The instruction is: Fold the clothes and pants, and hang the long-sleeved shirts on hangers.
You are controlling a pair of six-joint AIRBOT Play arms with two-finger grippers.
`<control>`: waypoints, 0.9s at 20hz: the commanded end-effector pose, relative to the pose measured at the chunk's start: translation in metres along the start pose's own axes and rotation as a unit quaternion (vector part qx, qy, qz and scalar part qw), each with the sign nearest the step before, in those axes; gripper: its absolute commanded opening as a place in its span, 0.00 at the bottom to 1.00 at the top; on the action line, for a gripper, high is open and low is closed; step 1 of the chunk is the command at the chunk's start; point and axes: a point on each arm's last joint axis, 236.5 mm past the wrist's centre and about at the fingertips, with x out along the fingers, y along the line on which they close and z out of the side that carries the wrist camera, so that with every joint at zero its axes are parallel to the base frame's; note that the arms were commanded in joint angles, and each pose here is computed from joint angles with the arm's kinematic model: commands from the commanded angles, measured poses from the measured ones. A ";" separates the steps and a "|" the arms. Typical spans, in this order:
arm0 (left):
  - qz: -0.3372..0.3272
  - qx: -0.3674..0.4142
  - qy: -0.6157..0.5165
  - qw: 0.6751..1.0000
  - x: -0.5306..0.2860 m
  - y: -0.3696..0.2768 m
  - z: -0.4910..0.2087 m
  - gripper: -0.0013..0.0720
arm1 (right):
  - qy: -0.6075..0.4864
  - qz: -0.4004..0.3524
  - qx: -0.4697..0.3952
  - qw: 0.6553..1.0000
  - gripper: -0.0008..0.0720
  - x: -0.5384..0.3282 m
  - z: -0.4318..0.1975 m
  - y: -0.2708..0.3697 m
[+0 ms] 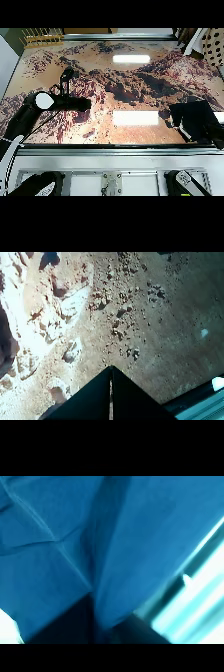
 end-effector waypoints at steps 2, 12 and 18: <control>0.000 -0.001 0.001 1.000 0.000 0.000 0.000 0.02 | -0.055 -0.108 -0.101 0.988 0.95 -0.044 0.031 -0.045; -0.001 0.000 0.000 1.000 0.000 -0.001 0.000 0.02 | -0.093 0.201 -0.323 0.920 0.95 -0.111 -0.064 0.195; -0.001 -0.001 -0.001 1.000 0.000 0.000 0.000 0.02 | -0.005 0.256 -0.480 0.839 0.94 -0.110 -0.193 0.245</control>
